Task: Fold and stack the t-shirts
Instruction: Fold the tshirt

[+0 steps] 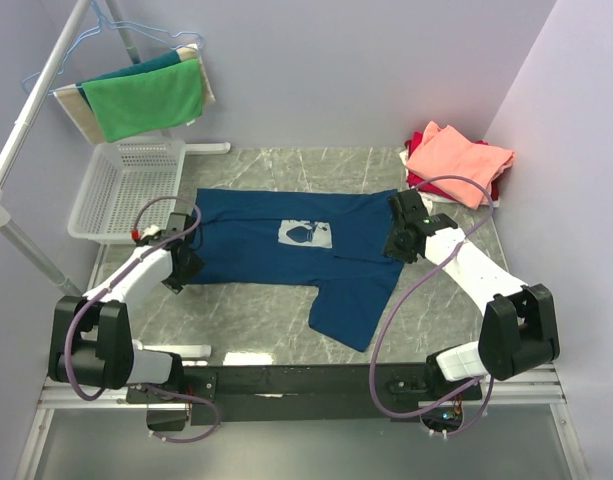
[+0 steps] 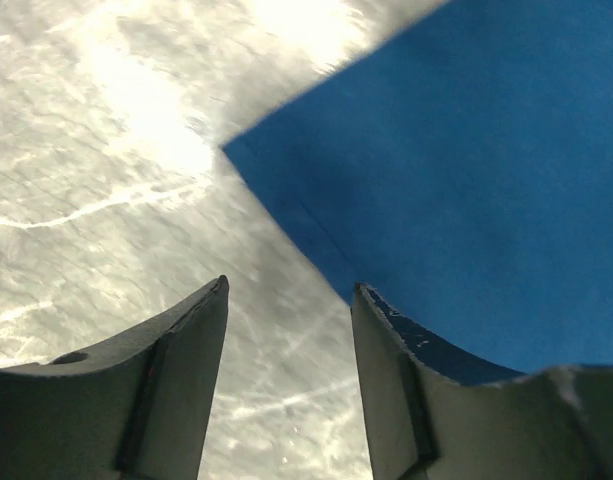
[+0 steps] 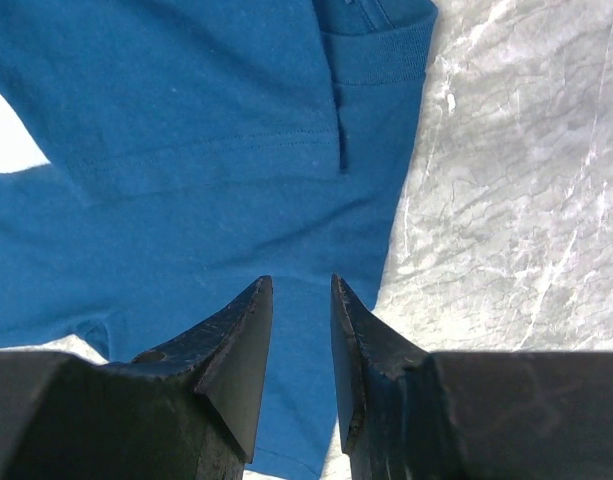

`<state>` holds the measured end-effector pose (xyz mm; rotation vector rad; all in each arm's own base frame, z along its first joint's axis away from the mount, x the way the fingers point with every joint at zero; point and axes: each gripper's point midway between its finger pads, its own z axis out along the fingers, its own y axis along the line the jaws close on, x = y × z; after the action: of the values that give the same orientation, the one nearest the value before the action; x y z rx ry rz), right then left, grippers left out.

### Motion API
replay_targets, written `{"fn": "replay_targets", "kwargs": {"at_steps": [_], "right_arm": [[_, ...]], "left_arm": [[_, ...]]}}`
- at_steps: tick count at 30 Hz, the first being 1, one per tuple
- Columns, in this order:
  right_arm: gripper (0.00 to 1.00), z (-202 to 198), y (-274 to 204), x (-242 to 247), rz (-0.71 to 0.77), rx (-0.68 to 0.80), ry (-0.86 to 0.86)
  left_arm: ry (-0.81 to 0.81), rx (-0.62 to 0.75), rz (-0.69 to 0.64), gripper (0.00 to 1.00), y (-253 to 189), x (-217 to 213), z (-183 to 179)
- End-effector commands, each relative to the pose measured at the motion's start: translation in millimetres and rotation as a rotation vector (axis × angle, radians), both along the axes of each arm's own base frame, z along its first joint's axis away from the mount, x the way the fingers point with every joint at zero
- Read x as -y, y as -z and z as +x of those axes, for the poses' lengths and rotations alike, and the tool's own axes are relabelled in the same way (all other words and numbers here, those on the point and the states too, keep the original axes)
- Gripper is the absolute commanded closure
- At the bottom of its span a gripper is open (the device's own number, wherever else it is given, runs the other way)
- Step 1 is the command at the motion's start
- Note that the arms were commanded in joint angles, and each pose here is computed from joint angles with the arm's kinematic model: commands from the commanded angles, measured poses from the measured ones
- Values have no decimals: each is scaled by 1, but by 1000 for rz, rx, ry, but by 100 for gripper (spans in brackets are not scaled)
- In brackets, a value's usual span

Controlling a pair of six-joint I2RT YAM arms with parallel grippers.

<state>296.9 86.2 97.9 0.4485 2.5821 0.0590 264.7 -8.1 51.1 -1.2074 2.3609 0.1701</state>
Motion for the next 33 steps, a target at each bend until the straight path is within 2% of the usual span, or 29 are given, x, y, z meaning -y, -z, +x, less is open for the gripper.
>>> {"fn": "replay_targets", "kwargs": {"at_steps": [1, 6, 16, 24, 29, 32, 33], "right_arm": [[63, -1, -6, -2, 7, 32, -9], [63, -2, -1, -4, 10, 14, -15], [63, 0, 4, -4, 0, -12, -14], [63, -11, 13, -3, -1, -59, -20], [63, -34, 19, -2, 12, -95, -31], [63, -47, 21, -2, 19, -110, -42], [63, -52, 23, -3, 20, -119, -50]], "left_arm": [[-41, 89, -21, 44, -3, -9, 18], [-72, 80, 27, 45, -3, -30, 27], [-76, 16, -2, 49, 24, -31, 21], [-75, -28, -5, 69, 37, -31, 21], [-73, -40, -11, 76, 42, -30, 21], [-69, -55, -12, 84, 44, -29, 19], [-69, -58, -14, 90, 44, -29, 19]]}}
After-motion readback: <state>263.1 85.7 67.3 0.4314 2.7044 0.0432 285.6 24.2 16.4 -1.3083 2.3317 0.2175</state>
